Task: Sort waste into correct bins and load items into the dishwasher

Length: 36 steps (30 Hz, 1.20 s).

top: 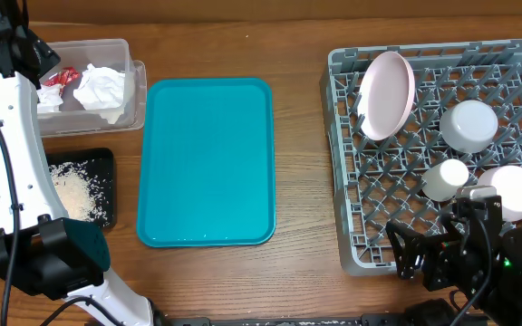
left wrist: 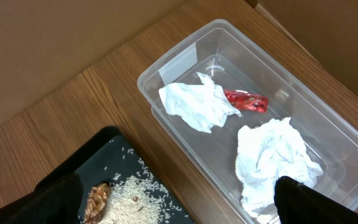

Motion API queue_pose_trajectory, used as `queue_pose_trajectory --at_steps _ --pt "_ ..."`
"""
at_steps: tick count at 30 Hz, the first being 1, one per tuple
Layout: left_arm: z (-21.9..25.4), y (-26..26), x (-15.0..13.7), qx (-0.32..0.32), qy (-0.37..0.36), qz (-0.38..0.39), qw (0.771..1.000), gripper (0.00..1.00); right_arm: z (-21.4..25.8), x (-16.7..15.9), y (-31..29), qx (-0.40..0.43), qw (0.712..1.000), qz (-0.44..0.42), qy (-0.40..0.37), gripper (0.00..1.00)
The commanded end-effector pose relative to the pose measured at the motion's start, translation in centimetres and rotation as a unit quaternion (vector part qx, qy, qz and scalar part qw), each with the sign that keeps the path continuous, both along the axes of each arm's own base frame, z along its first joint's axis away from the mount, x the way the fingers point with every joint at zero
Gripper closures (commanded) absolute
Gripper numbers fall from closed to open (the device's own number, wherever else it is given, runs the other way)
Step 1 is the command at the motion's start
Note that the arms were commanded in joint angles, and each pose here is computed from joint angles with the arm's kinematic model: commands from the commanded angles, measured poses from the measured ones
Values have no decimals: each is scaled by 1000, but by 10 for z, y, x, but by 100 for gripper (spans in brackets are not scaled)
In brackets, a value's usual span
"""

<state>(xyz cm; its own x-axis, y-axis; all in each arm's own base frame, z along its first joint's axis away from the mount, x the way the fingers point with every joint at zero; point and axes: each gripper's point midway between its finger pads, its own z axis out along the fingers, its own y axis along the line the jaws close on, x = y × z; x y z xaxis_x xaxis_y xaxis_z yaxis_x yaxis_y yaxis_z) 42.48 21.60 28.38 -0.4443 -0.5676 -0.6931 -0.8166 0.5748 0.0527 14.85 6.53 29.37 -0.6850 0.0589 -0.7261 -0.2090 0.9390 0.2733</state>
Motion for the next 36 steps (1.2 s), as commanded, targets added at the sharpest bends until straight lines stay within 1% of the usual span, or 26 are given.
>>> queue_pose_trajectory --at_steps 1,19,26,31,36 --pt "2 -3 2 -1 -6 2 1000 0 0 1 0 0 1000 2 -3 0" --pt "2 -3 2 0 -7 2 1000 0 -1 1 -3 -7 1000 -7 -2 0" --pt "2 -3 2 -1 -6 2 1000 0 -2 -5 -20 -1 998 -59 -21 0" --pt "2 -3 2 0 -7 2 1000 0 -15 -11 -33 6 992 -102 -68 0" --pt "2 -3 2 0 -7 2 1000 0 -12 3 -23 5 987 -62 -146 0"
